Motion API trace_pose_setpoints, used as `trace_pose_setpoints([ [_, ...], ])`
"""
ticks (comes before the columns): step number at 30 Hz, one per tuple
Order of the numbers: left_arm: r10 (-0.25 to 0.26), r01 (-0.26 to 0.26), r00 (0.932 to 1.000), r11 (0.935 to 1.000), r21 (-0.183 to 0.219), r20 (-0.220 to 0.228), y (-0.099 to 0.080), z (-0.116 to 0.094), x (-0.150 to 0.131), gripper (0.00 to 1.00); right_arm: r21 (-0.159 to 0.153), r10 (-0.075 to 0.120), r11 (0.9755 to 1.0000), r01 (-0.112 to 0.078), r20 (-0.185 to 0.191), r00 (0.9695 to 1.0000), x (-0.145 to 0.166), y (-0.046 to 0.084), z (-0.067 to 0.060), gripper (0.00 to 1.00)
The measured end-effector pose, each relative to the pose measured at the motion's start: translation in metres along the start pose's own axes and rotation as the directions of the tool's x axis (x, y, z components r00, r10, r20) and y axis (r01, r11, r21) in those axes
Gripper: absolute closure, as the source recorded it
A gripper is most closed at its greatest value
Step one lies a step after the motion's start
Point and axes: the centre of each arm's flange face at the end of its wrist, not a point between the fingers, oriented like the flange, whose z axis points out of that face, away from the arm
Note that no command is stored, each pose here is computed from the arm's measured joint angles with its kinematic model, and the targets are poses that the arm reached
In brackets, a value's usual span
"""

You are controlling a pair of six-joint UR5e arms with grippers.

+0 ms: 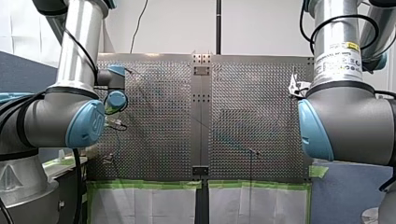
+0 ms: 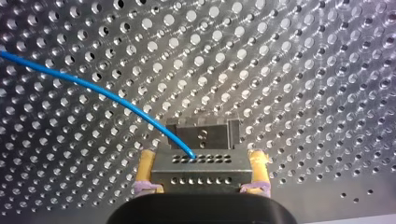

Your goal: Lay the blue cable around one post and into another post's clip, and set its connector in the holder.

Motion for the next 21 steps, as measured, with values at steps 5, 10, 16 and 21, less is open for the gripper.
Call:
trace_pose_setpoints([
  [5, 0.001, -0.001, 1.0000, 1.0000, 0.000, 0.000, 0.000, 0.000, 0.000, 0.00, -0.007, -0.031, 0.9995, 0.031, 0.004, 0.9995, 0.005, 0.006, 0.000, 1.00],
  [10, 0.001, -0.001, 1.0000, 1.0000, 0.000, 0.000, 0.000, 0.000, 0.000, 0.00, -0.007, -0.059, 0.9982, 0.059, 0.004, 0.9982, 0.005, 0.009, 0.002, 1.00],
  [16, 0.004, -0.004, 1.0000, 1.0000, 0.002, 0.001, 0.000, 0.000, 0.000, 0.00, 0.008, -0.087, 0.9962, 0.087, 0.004, 0.9962, 0.000, 0.010, 0.005, 1.00],
  [21, 0.006, -0.006, 1.0000, 1.0000, 0.002, 0.001, 0.000, 0.000, 0.000, 0.00, 0.026, -0.097, 0.9950, 0.097, 0.004, 0.9953, -0.006, 0.009, 0.012, 1.00],
])
